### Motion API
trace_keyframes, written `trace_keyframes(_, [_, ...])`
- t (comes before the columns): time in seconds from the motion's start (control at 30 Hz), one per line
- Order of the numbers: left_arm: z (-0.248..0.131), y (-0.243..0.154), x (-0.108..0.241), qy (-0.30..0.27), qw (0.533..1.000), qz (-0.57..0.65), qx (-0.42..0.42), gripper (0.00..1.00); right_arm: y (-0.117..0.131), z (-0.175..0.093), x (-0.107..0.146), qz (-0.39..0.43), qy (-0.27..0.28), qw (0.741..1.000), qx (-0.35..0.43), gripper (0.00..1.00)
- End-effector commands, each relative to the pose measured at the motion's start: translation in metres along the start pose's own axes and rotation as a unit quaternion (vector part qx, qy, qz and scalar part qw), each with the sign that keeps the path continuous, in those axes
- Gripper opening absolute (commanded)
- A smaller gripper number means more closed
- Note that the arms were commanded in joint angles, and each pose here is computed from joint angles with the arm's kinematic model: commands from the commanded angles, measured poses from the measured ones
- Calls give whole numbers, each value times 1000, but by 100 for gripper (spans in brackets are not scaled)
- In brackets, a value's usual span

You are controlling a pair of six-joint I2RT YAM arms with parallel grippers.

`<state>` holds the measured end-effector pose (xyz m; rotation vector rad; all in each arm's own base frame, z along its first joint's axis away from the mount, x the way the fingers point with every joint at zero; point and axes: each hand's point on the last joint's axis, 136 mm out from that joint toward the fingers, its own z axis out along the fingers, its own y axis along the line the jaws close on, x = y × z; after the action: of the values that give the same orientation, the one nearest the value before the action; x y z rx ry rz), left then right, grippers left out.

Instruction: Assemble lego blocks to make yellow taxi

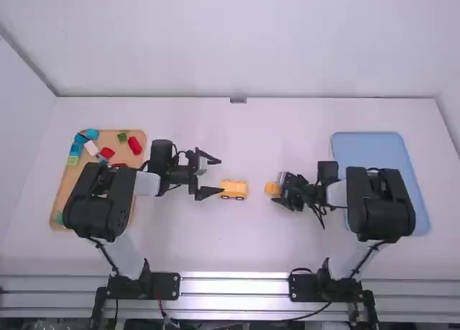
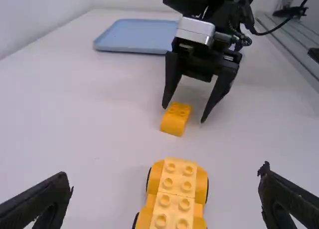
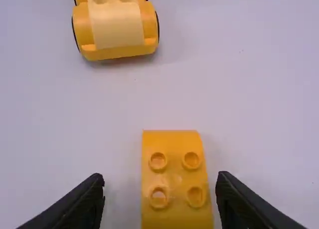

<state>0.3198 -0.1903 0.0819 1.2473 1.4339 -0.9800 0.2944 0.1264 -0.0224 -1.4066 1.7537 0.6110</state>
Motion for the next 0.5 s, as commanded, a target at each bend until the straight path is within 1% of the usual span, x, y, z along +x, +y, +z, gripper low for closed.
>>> trace_keyframes(0.0, [3,-7,1,-6,1000,1,14,99,1,-1,2,8,5,1000,3,59])
trace_keyframes(0.03, [3,-7,0,-7,1000,0,16,99,0,-2,2,9,4,1000,4,59])
trace_keyframes(0.07, [3,-7,0,-7,1000,0,16,99,0,-3,3,14,6,1000,5,56])
trace_keyframes(0.13, [3,-8,1,-7,1000,-1,16,99,2,-4,8,24,8,1000,2,56])
trace_keyframes(0.2, [3,-8,1,-7,1000,0,16,99,3,-2,8,27,0,1000,-2,56])
trace_keyframes(0.27, [3,-8,1,-7,1000,0,16,99,4,1,4,19,-21,1000,-6,55])
trace_keyframes(0.4, [3,-8,2,-6,1000,-5,17,99,0,-1,4,18,-30,999,1,55])
trace_keyframes(0.47, [3,-8,2,-6,1000,-6,17,99,1,0,5,20,-28,999,-2,53])
